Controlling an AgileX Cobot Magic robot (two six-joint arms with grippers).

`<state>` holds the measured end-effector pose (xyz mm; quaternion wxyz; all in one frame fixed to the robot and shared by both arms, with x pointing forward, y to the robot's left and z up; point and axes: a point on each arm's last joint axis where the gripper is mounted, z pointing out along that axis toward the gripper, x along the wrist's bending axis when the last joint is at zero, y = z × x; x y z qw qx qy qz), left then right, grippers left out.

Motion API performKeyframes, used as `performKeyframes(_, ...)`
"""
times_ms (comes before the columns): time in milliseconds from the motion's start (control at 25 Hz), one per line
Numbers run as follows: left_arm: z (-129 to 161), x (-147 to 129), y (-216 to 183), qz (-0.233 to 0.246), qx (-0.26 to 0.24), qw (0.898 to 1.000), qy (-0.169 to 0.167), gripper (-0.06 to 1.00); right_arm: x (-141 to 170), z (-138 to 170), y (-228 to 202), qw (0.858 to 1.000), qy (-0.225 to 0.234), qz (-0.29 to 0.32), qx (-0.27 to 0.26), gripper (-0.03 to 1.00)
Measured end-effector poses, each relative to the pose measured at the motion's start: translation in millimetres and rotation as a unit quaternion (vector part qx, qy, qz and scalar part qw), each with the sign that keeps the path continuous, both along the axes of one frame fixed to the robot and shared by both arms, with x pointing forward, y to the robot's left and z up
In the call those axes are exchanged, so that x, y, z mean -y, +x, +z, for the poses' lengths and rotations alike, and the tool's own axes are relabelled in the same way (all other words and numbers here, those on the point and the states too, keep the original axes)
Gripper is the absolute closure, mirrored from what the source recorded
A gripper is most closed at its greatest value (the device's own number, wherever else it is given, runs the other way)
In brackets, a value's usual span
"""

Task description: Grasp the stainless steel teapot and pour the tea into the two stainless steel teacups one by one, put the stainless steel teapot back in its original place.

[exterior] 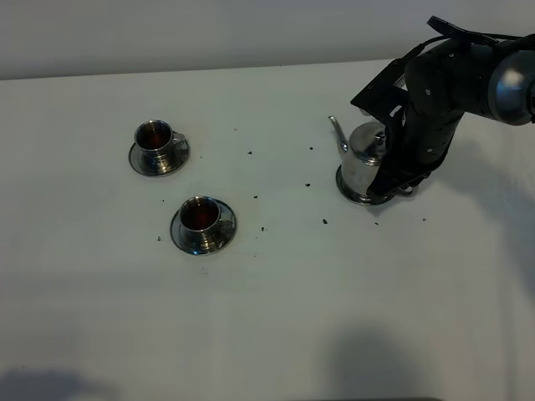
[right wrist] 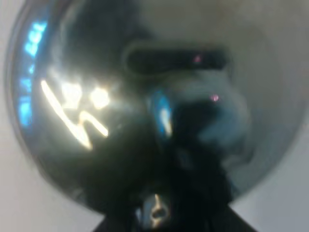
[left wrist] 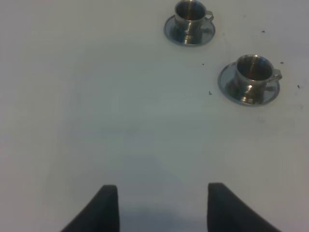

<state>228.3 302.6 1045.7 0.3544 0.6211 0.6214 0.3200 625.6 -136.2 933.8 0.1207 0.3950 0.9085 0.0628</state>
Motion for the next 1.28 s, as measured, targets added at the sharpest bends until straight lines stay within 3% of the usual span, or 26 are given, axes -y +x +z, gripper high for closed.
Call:
performKeyframes(360, 0.0, 0.0, 0.0, 0.000, 0.000, 1.000, 0.000, 0.50, 0.5, -0.3, -1.0, 1.000, 0.000, -0.008, -0.006, 0.59)
performKeyframes(640, 0.0, 0.0, 0.0, 0.000, 0.000, 1.000, 0.000, 0.50, 5.4, 4.8, -10.1, 0.998, -0.018, -0.035, -0.046, 0.55)
performKeyframes(1000, 0.0, 0.0, 0.0, 0.000, 0.000, 1.000, 0.000, 0.50, 22.7, 76.9, -45.5, 0.991, -0.029, -0.106, -0.077, 0.55)
performKeyframes(1280, 0.0, 0.0, 0.0, 0.000, 0.000, 1.000, 0.000, 0.50, 38.3, 119.1, -89.0, 0.990, 0.011, -0.132, -0.056, 0.55)
